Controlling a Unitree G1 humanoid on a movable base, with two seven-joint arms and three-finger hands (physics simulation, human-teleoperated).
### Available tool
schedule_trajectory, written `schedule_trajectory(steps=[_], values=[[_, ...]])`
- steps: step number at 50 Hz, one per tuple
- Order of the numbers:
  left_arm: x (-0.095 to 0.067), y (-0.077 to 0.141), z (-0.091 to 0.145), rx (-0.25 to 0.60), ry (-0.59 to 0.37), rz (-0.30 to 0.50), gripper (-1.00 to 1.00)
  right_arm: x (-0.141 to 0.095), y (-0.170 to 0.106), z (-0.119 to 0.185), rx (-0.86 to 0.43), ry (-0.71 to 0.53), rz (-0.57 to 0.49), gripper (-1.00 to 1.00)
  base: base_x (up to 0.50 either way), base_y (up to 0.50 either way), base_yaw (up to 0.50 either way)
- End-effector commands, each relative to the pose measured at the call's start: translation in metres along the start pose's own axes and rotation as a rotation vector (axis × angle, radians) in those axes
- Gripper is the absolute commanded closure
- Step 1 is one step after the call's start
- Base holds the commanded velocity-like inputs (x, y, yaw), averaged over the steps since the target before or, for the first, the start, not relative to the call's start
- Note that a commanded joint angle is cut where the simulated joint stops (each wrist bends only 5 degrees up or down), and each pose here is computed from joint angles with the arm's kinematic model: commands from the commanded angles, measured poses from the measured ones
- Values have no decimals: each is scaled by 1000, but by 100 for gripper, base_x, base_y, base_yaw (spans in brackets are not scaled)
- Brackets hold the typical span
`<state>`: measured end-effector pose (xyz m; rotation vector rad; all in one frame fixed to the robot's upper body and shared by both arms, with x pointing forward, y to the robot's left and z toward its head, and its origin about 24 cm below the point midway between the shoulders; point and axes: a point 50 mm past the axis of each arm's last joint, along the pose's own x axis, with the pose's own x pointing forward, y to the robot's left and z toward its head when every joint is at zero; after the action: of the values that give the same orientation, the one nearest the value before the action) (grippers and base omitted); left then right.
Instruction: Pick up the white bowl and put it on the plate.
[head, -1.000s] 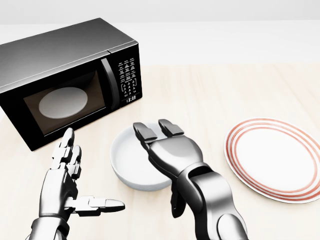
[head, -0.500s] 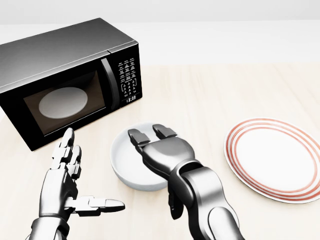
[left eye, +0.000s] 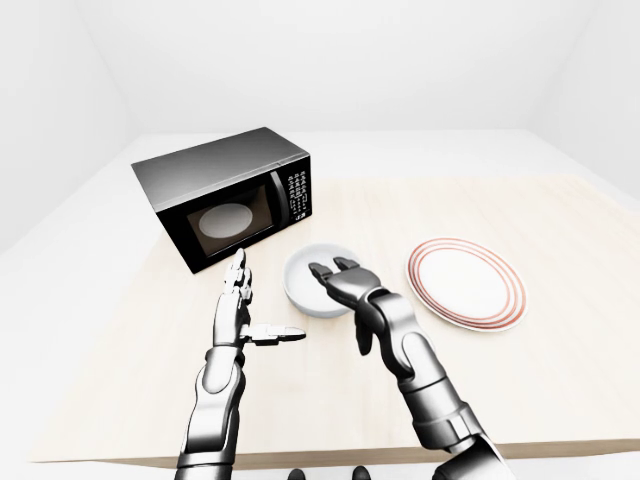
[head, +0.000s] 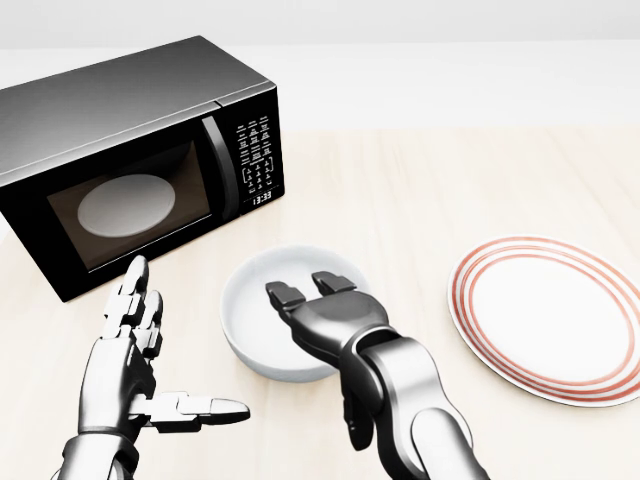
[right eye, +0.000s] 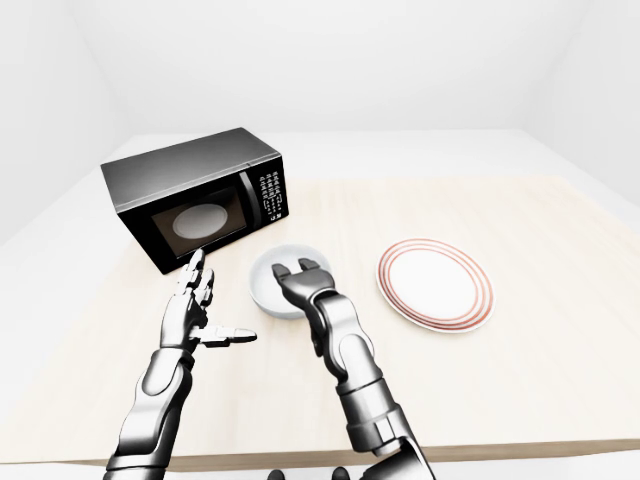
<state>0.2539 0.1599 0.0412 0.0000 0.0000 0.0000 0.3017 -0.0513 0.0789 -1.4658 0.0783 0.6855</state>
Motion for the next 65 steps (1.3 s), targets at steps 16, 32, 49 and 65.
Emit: schedule_trajectory(steps=[16, 32, 49, 65], values=[[0, 0, 0, 0, 0, 0, -100, 9, 19, -10, -9, 31, 74, -100, 0, 0, 0], [0, 0, 0, 0, 0, 0, -100, 12, 26, -12, -7, 33, 88, -100, 0, 0, 0], [0, 0, 0, 0, 0, 0, -100, 13, 29, -14, -10, 40, 100, -100, 0, 0, 0], [0, 0, 0, 0, 0, 0, -100, 16, 32, -17, -8, 46, 107, -100, 0, 0, 0]])
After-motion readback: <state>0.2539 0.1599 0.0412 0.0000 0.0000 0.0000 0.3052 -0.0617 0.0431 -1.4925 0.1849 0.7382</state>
